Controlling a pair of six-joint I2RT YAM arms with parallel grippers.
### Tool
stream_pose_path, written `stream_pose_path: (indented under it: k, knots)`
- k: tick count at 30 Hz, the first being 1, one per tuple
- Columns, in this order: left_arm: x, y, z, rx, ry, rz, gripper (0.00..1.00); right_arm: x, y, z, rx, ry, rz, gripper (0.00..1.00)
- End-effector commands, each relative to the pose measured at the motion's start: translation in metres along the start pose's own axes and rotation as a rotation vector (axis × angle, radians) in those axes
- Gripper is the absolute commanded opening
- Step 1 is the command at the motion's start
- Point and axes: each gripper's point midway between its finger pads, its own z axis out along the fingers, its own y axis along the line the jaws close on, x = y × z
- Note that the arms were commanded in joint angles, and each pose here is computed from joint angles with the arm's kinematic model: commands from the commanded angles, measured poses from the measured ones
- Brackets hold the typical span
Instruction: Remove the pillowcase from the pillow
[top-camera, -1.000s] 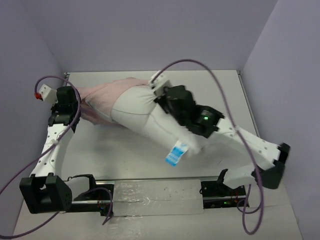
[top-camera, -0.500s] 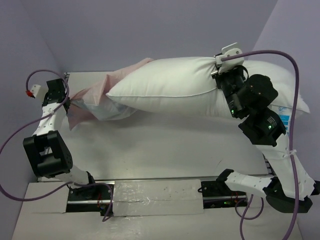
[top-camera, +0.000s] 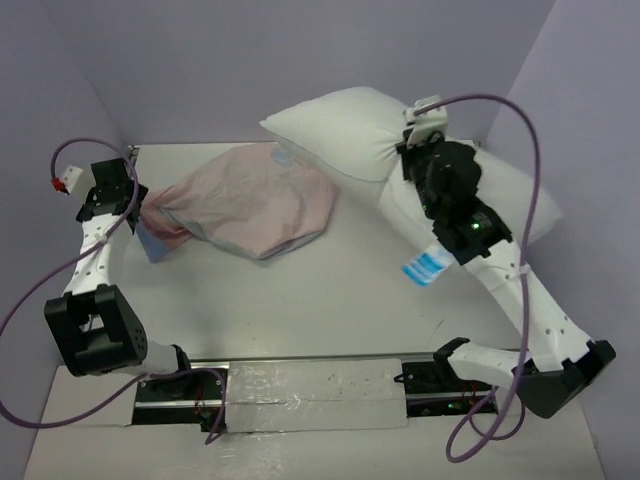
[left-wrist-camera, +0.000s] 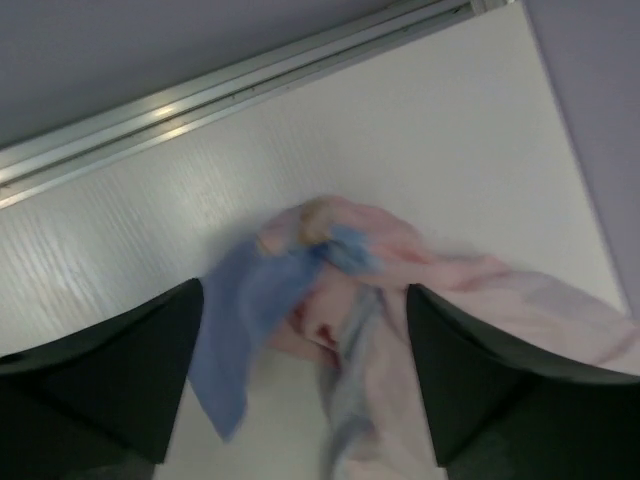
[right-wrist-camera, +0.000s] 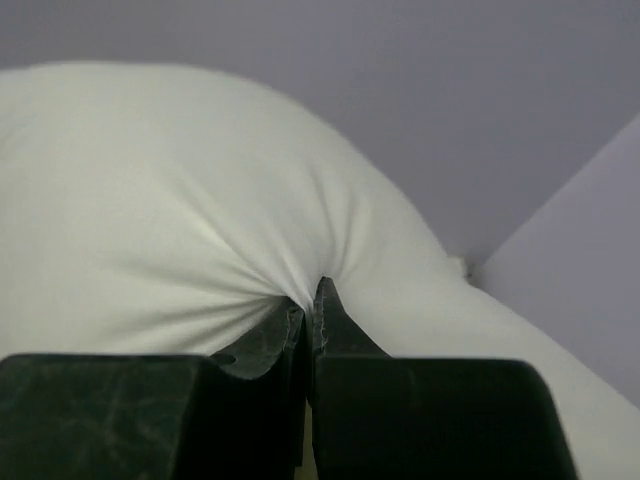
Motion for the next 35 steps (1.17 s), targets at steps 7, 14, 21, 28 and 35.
stream_pose_path:
  k: [7,14,21,28,35]
  knots:
    - [-0.034,-0.027,-0.125,0.139,-0.098,0.014,0.99,0.128,0.116,0.013,-0.177,0.225,0.284,1.00]
    - [-0.048,-0.022,-0.176,0.315,-0.104,-0.064,0.99,0.085,0.064,-0.027,-0.040,0.195,0.536,1.00]
    - [-0.048,-0.003,-0.195,0.333,-0.097,-0.105,0.99,0.125,0.048,-0.076,0.004,0.294,0.621,1.00]
    - [-0.045,0.002,-0.199,0.358,-0.102,-0.106,0.99,0.128,0.022,-0.112,0.044,0.205,0.726,1.00]
    - [-0.046,0.004,-0.199,0.360,-0.115,-0.105,0.99,0.140,0.002,-0.121,0.143,0.184,0.727,1.00]
